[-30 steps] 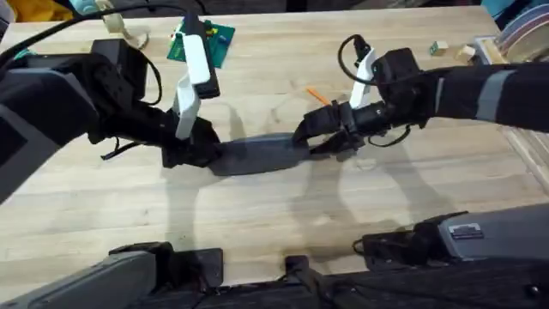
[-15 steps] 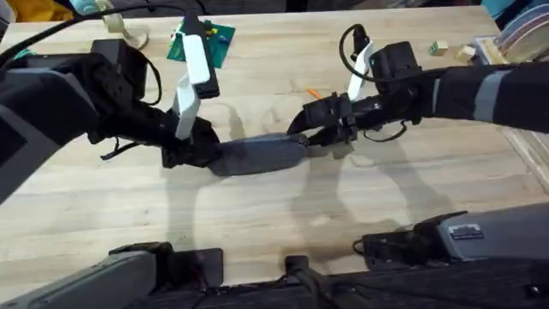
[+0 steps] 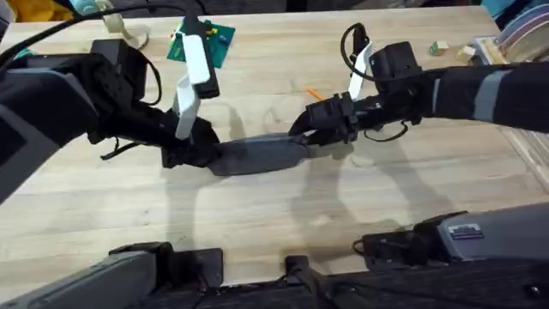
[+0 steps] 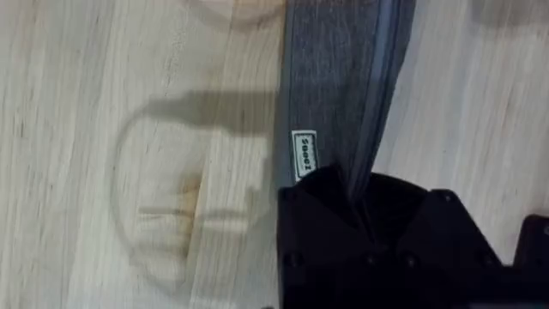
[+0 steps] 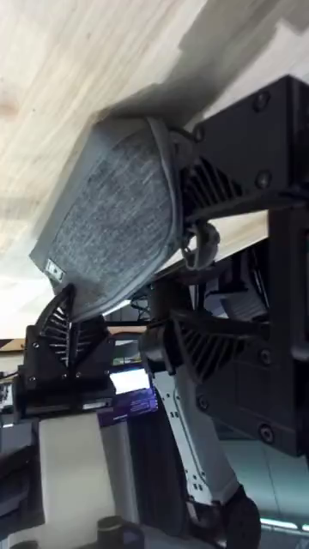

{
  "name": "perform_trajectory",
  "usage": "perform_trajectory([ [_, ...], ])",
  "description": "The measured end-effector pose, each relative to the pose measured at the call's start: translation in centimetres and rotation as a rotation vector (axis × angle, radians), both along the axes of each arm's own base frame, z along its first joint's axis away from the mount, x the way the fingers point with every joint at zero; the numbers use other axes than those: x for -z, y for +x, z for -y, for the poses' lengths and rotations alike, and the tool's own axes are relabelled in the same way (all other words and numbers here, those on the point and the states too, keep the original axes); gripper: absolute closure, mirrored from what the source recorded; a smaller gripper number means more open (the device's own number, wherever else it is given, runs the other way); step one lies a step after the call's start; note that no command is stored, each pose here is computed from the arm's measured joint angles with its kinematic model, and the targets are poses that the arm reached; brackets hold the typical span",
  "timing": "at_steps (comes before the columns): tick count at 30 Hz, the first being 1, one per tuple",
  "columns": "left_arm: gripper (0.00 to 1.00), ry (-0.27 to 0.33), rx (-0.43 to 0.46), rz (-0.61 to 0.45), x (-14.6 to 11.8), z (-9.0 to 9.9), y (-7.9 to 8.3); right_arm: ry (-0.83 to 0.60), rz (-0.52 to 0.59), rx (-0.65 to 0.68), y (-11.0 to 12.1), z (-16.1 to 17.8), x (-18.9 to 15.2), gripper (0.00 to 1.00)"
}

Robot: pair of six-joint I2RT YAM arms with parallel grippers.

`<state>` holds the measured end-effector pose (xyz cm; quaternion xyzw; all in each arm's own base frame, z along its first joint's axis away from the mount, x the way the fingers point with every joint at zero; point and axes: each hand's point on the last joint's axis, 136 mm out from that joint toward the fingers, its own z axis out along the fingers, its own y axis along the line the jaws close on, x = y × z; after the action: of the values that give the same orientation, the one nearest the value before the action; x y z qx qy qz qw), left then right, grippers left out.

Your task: Unzip the bag, pick up the pens from the table one at a time and place them inside, then zip the bag closed.

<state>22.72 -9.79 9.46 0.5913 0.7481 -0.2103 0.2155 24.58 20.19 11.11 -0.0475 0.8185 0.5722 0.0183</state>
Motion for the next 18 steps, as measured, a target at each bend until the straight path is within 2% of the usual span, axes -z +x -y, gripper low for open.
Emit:
perform_trajectory([
  [3, 0.958, 0.000, 0.000, 0.000, 0.00, 0.00, 0.00, 0.005, -0.001, -0.002, -0.04, -0.03, -0.09, 0.425],
  [5, 0.958, 0.001, 0.000, 0.000, 0.00, -0.01, 0.00, 0.005, -0.002, -0.002, -0.04, -0.03, -0.08, 0.478],
  [8, 0.958, 0.004, -0.001, 0.000, 0.04, -0.07, 0.01, 0.003, -0.001, -0.001, -0.03, -0.01, -0.04, 0.609],
  [10, 0.958, 0.007, -0.001, 0.000, 0.07, -0.11, 0.01, -0.003, -0.001, 0.001, 0.01, 0.03, 0.07, 0.739],
  [12, 0.958, 0.010, -0.001, 0.001, 0.09, -0.15, 0.03, -0.010, -0.002, 0.004, 0.04, 0.07, 0.19, 0.913],
  [13, 0.958, 0.012, -0.002, 0.001, 0.11, -0.19, 0.03, -0.012, -0.003, 0.005, 0.04, 0.08, 0.22, 0.949],
  [18, 0.958, 0.012, -0.002, 0.003, 0.10, -0.19, 0.07, -0.015, -0.002, 0.005, 0.05, 0.10, 0.26, 0.961],
])
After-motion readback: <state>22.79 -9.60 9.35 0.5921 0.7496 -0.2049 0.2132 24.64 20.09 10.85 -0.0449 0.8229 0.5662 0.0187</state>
